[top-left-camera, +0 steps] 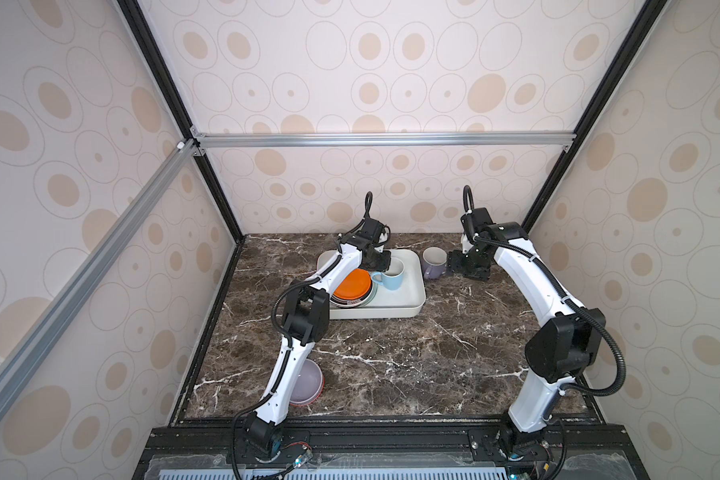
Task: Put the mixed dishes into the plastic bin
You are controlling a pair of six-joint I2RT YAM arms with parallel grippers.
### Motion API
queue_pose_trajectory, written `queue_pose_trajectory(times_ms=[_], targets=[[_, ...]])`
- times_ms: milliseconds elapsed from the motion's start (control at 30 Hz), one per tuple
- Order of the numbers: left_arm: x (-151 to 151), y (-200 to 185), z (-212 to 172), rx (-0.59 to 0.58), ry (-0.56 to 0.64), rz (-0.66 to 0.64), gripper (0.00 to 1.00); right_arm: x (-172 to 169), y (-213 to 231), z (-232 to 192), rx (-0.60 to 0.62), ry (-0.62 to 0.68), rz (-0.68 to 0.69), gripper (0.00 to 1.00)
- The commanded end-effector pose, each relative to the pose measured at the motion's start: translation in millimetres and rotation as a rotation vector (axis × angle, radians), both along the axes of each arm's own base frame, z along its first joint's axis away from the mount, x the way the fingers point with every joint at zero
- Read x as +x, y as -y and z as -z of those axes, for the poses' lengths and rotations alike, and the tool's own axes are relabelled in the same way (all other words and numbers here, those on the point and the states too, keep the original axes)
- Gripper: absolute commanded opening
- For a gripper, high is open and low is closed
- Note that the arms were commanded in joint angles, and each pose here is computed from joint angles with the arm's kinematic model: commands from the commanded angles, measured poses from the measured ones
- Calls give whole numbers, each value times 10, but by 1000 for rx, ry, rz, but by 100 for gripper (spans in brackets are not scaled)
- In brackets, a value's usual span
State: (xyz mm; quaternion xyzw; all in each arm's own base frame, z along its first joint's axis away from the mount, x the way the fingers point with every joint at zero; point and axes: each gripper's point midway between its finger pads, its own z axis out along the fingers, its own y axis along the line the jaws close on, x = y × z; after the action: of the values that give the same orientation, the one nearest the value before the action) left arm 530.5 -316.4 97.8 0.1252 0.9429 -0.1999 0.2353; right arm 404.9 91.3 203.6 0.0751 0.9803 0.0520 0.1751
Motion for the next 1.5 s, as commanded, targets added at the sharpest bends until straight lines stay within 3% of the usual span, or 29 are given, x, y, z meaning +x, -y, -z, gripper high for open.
queue_pose_trajectory(times_ms=[0, 367, 633, 900, 1100, 1233, 1467], targets=[[55, 38, -138, 5, 43, 7, 16, -116, 77, -62, -18, -6, 1, 74], [248, 84, -318, -35, 118, -6, 9, -149, 123, -33, -22, -22, 4, 74], [388, -321, -478, -32, 117, -78, 10, -136, 116, -15, -10, -37, 6, 74], [457, -765, -508, 46, 113, -132, 11, -95, 71, 33, 10, -51, 7, 74], [526, -785, -484, 29, 122, -140, 23, -87, 22, 96, 36, -72, 11, 74], [558, -815, -449, 13, 114, -143, 39, -84, 26, 88, 36, -70, 18, 73], [548, -697, -423, -55, 93, -119, 37, -101, 52, 82, 25, -73, 29, 74]])
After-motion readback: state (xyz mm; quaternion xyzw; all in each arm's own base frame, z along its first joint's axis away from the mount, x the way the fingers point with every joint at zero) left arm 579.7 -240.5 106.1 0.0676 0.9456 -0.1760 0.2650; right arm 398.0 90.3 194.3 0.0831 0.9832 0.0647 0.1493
